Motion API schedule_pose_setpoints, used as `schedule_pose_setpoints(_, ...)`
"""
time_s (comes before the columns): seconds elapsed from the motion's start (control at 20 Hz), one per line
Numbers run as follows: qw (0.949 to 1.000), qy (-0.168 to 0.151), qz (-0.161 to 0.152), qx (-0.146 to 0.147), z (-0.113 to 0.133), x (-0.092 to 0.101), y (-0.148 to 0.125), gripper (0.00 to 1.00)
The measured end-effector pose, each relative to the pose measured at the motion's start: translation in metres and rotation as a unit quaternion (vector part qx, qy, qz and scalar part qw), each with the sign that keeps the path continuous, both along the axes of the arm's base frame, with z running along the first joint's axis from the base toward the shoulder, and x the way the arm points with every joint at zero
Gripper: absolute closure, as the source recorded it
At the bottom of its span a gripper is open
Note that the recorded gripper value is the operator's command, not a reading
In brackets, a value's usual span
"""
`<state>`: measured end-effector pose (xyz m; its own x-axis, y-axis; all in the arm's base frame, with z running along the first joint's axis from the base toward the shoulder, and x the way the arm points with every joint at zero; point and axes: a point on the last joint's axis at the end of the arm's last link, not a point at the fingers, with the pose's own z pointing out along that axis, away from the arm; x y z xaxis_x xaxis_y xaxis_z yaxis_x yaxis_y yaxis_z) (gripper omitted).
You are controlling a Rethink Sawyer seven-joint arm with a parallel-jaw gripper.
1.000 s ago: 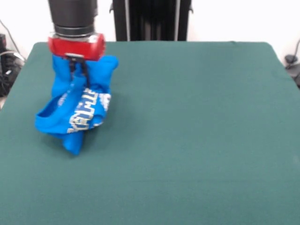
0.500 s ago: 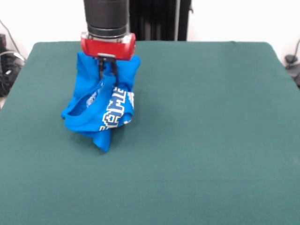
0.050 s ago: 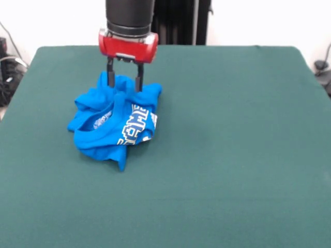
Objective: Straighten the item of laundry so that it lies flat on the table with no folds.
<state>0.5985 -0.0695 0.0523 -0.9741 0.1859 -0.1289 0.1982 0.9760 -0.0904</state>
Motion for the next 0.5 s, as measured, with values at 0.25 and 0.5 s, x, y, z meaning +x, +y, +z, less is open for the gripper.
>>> schedule_pose_setpoints(0.25,0.9992,-0.014,-0.038,0.001,0.015,0.005,-0.034,0.0)
schedule_pose_setpoints(0.5,0.9956,-0.024,-0.09,-0.003,0.022,-0.002,-0.1,0.0)
